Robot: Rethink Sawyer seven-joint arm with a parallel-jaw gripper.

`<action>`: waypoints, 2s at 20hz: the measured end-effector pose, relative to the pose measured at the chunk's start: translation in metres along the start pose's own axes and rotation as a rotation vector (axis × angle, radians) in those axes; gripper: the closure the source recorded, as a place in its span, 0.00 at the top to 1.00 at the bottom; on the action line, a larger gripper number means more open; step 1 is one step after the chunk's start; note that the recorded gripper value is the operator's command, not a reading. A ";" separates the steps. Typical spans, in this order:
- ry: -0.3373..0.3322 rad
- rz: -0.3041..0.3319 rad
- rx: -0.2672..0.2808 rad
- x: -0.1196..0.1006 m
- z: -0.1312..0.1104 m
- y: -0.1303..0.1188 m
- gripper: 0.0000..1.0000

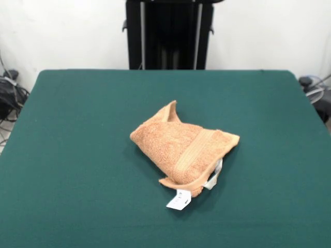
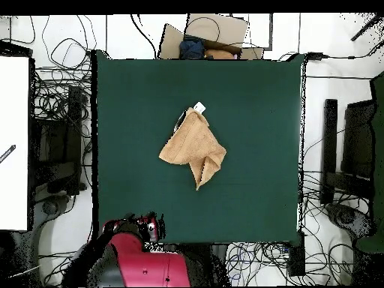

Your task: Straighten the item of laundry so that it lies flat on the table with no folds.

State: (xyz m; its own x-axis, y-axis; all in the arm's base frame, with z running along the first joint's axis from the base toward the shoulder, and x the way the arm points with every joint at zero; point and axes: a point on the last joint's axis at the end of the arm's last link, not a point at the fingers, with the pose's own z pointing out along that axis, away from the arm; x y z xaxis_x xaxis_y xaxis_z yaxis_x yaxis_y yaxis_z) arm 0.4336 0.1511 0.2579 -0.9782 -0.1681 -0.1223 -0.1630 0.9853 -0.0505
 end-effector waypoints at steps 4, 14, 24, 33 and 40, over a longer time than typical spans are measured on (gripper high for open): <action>-0.038 0.009 0.010 0.005 0.018 -0.003 1.00; 0.029 0.017 0.002 0.018 0.056 -0.005 1.00; 0.078 0.017 0.003 0.003 0.119 -0.012 1.00; 0.079 0.012 0.009 -0.018 0.163 -0.016 1.00; 0.073 0.008 0.013 -0.041 0.187 -0.021 1.00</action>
State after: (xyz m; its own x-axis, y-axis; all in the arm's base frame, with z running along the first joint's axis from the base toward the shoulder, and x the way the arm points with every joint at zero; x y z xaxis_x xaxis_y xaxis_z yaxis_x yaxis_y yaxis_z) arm 0.5011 0.1316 0.0785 -0.9864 -0.1568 -0.0497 -0.1536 0.9861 -0.0627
